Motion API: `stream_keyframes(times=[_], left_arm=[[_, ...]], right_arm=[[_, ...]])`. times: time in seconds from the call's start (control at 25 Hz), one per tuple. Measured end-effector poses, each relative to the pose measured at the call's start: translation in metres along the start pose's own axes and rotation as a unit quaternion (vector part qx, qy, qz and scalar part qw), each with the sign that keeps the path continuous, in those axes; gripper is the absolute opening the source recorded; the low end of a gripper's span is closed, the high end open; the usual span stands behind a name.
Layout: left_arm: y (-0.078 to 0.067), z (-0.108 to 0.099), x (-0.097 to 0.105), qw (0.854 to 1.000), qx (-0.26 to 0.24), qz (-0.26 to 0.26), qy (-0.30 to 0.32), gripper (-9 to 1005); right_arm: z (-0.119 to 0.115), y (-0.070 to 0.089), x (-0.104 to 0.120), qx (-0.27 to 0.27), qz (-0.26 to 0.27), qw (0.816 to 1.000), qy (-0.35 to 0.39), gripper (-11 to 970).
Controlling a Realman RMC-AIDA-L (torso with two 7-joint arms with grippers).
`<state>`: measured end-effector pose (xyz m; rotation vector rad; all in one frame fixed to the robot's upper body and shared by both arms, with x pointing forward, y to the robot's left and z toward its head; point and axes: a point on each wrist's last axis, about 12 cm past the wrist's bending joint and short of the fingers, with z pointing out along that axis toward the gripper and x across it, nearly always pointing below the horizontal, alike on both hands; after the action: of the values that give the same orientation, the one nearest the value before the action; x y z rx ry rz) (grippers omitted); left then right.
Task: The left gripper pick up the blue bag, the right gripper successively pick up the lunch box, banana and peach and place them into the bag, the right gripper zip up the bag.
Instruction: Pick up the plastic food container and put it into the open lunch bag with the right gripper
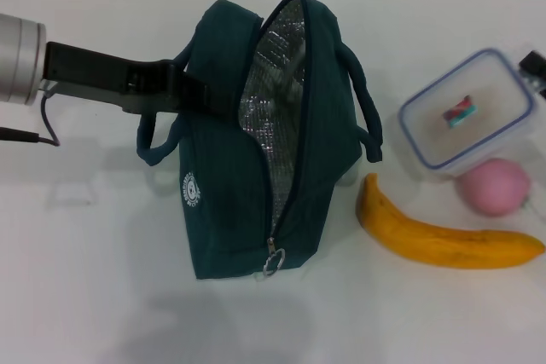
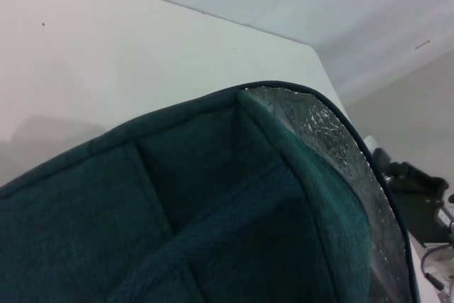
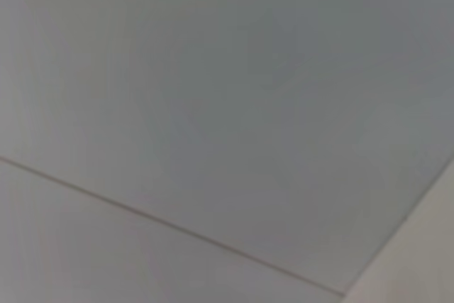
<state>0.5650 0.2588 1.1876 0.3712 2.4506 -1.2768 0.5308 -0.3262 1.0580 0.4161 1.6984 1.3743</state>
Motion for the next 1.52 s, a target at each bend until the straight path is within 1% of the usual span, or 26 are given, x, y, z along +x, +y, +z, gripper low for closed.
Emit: stream_keyframes(times=[0.12, 0.36, 0.64, 0.8, 1.0, 1.2, 1.32, 1.52], left_arm=[[0.000, 0.000, 0.000, 1.000, 0.000, -0.001, 0.000, 42], [0.000, -0.001, 0.002, 1.000, 0.004, -0.001, 0.007, 42], [-0.001, -0.001, 0.002, 1.000, 0.005, 0.000, 0.010, 42], [-0.001, -0.001, 0.002, 1.000, 0.006, 0.000, 0.010, 42], [-0.002, 0.000, 0.003, 1.000, 0.007, 0.000, 0.010, 42], [-0.002, 0.001, 0.003, 1.000, 0.006, 0.000, 0.011, 42], [-0.002, 0.001, 0.002, 1.000, 0.006, 0.001, 0.012, 42], [-0.004, 0.003, 0.000, 1.000, 0.008, 0.010, 0.015, 42]], right_arm=[[-0.007, 0.002, -0.006, -0.010, 0.002, 1.000, -0.019, 94], [-0.019, 0.003, -0.010, -0.026, 0.014, 0.998, -0.060, 95], [-0.029, 0.004, -0.014, -0.038, 0.019, 0.996, -0.084, 95], [-0.030, 0.011, -0.016, -0.067, 0.020, 0.993, -0.094, 95], [-0.026, 0.020, -0.017, -0.109, 0.036, 0.988, -0.099, 94], [-0.012, 0.035, -0.021, -0.161, 0.043, 0.981, -0.100, 94], [0.006, 0.047, -0.021, -0.202, 0.047, 0.974, -0.087, 94], [0.047, 0.072, -0.016, -0.261, 0.056, 0.963, -0.041, 95]])
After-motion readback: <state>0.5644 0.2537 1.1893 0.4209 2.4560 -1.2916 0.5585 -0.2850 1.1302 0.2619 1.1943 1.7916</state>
